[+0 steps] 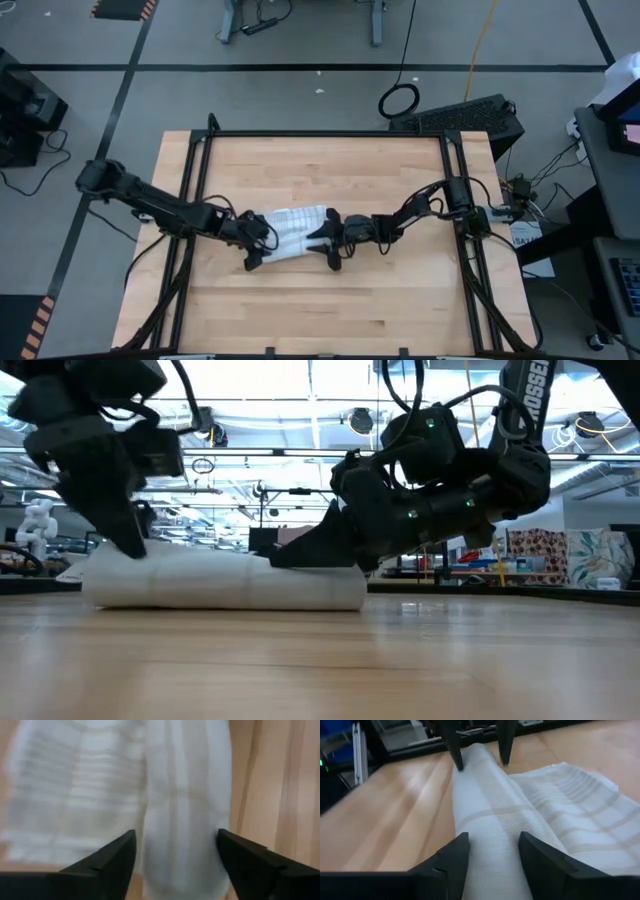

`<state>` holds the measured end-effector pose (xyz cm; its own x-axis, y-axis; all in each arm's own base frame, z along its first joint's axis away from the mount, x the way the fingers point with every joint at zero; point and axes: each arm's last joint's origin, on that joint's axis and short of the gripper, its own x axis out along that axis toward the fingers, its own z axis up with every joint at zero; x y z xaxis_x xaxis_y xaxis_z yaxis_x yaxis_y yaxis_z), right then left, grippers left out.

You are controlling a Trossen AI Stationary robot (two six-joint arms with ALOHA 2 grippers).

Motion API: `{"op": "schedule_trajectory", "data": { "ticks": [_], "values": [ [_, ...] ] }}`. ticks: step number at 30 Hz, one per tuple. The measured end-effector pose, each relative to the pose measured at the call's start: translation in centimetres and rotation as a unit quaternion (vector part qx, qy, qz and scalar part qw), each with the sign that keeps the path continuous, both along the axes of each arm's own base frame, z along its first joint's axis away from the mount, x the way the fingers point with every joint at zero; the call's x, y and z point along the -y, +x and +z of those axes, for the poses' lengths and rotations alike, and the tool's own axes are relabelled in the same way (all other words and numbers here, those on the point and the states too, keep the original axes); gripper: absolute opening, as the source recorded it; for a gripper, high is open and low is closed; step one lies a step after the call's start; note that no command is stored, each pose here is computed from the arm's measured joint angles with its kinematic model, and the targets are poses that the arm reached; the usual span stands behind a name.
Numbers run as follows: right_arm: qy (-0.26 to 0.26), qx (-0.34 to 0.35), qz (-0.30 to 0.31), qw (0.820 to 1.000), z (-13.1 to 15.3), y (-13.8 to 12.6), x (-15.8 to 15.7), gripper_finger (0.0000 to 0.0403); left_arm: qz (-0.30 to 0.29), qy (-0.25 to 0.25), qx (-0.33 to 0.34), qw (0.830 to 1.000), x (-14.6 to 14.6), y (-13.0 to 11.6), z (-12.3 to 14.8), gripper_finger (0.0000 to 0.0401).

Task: Roll towel
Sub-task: Roll the white towel

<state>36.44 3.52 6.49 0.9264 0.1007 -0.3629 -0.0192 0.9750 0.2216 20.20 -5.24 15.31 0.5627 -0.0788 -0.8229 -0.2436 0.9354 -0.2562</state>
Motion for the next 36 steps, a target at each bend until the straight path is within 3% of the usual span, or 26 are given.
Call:
{"op": "schedule_trajectory", "data": {
  "ticks": [3,7,12,19,24,29,36],
  "values": [
    [0.041,-0.004,-0.016,0.999,0.0,0.0,0.1,0.0155,0.014,0.017,0.016,1.0,-0.4,-1.1,1.5,0.0307],
    [0.081,-0.008,-0.031,0.996,0.0,0.0,0.4,0.0137,0.027,0.05,0.104,0.993,-0.2,-1.7,3.8,0.0327],
    [0.112,-0.013,-0.044,0.993,-0.1,0.0,0.9,0.0125,-0.023,0.119,0.181,0.976,2.0,-1.9,4.3,0.0329],
    [0.134,-0.015,-0.046,0.99,-0.1,0.0,1.4,0.0125,-0.069,0.216,0.116,0.967,5.0,-2.0,0.1,0.0329],
    [0.146,-0.018,-0.043,0.988,-0.1,0.0,1.6,0.0124,-0.081,0.243,0.087,0.963,5.9,-1.5,-2.1,0.0329],
    [0.153,-0.019,-0.039,0.987,-0.1,0.0,1.6,0.0123,-0.057,0.256,0.069,0.963,5.6,-1.2,-3.1,0.0323],
    [0.133,0.022,-0.017,0.991,0.8,0.1,1.3,0.0146,-0.045,0.231,0.054,0.97,4.8,-0.7,-3.2,0.0238]
  ]
}}
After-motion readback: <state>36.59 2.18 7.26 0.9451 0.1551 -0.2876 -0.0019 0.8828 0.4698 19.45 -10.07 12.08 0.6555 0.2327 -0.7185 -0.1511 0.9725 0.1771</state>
